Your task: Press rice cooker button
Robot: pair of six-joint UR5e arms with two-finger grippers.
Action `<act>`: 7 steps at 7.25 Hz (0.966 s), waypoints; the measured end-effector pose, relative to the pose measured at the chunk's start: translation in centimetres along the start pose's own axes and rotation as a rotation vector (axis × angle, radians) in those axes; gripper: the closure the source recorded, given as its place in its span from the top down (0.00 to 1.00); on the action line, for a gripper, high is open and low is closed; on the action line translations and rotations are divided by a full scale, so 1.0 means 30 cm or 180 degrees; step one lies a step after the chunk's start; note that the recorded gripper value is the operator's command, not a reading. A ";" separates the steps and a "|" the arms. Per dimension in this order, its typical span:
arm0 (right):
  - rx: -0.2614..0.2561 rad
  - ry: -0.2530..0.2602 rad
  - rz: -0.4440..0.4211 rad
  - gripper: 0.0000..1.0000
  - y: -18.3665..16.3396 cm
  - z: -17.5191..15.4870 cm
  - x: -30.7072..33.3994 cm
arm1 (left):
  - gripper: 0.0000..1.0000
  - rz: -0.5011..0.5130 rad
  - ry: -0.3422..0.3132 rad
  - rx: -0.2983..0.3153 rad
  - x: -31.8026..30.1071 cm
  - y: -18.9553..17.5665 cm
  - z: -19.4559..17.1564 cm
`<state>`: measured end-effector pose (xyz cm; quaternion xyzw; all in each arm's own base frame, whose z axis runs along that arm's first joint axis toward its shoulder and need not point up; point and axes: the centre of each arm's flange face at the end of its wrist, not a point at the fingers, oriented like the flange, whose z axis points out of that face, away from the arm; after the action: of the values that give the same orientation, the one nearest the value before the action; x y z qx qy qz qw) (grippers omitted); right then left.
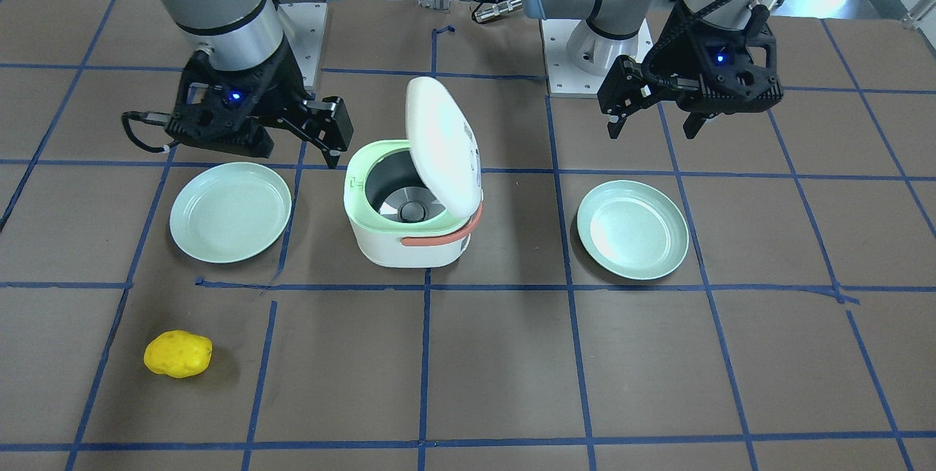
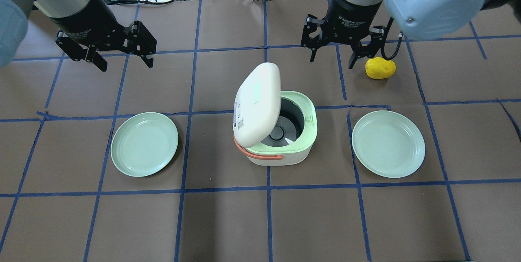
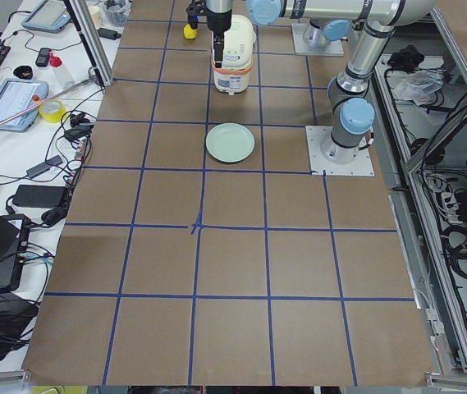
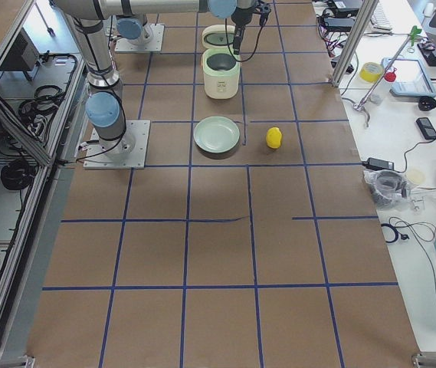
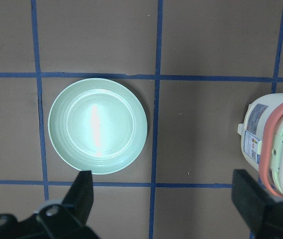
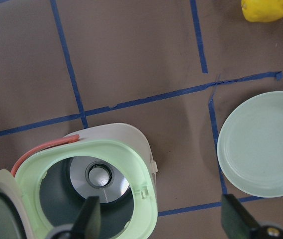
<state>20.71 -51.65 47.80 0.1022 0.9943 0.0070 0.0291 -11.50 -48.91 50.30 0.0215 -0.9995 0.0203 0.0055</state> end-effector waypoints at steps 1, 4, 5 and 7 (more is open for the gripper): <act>0.0051 0.0080 -0.0081 1.00 -0.021 -0.027 0.040 | 1.00 0.0001 0.0000 0.0000 0.000 0.000 0.000; 0.0092 0.0256 -0.0453 1.00 -0.058 -0.070 0.162 | 1.00 0.0003 0.0000 0.0000 0.000 0.000 0.000; 0.0046 0.0271 -0.0520 1.00 -0.068 -0.078 0.212 | 1.00 0.0002 0.0000 0.0000 0.000 0.000 0.000; -0.0007 0.0278 -0.0578 1.00 -0.076 -0.087 0.269 | 1.00 0.0002 0.0000 0.0000 0.000 0.000 0.000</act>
<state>12.20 -52.27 49.91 0.0112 0.9998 0.0098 -0.0137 -11.51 -48.91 50.30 0.0212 -0.9996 0.0203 0.0055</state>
